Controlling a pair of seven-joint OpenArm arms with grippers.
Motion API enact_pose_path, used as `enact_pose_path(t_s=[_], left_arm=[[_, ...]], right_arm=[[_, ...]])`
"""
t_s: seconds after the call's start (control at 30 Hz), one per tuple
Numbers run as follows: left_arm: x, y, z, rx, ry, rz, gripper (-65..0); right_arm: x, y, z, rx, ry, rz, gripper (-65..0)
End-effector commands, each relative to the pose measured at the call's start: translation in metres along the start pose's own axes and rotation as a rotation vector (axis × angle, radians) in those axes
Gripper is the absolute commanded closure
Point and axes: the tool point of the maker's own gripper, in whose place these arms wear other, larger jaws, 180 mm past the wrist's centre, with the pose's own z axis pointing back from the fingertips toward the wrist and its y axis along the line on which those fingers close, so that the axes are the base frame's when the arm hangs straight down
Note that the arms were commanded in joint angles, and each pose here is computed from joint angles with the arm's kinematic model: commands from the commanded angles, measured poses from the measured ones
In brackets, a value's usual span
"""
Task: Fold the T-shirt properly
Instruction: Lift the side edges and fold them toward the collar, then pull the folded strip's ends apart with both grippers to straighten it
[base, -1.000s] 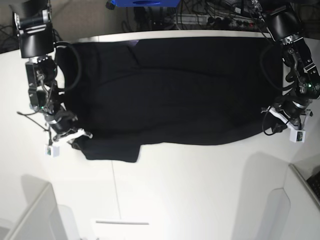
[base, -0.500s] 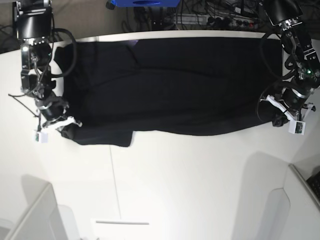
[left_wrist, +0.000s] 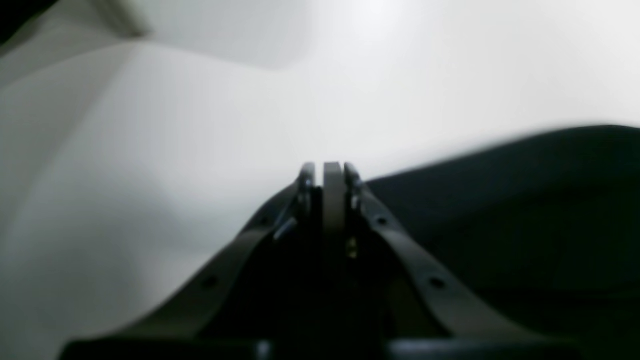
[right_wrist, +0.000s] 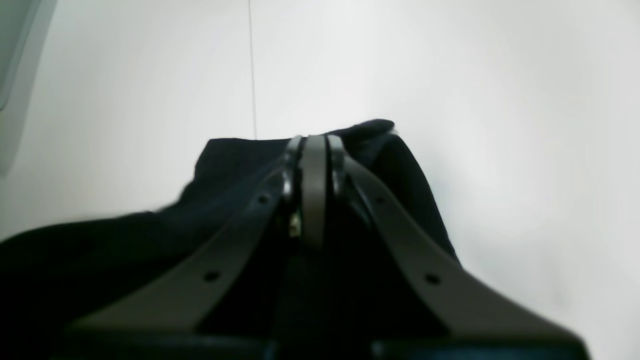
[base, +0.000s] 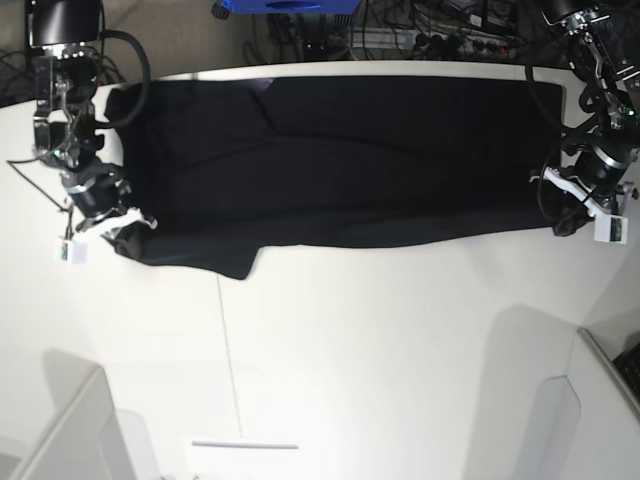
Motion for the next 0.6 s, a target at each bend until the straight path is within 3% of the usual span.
enact_pose_path(t_s=[0.0, 0.3, 0.57], left_arm=[[0.014, 0.002, 0.006, -0.001, -0.047, -0.014, 0.0], [-0.011, 0.004, 0.014, 0.002, 0.02, -0.012, 0.0], [-0.007, -0.005, 0.023, -0.006, 0.011, -0.05, 0.0]], right_arm=[[0.019, 0.004, 0.004, 0.016, -0.057, 0.023, 0.0], [0.016, 0.004, 0.019, 0.013, -0.064, 0.023, 0.0], [0.016, -0.007, 0.044, -0.022, -0.083, 0.029, 0.0]])
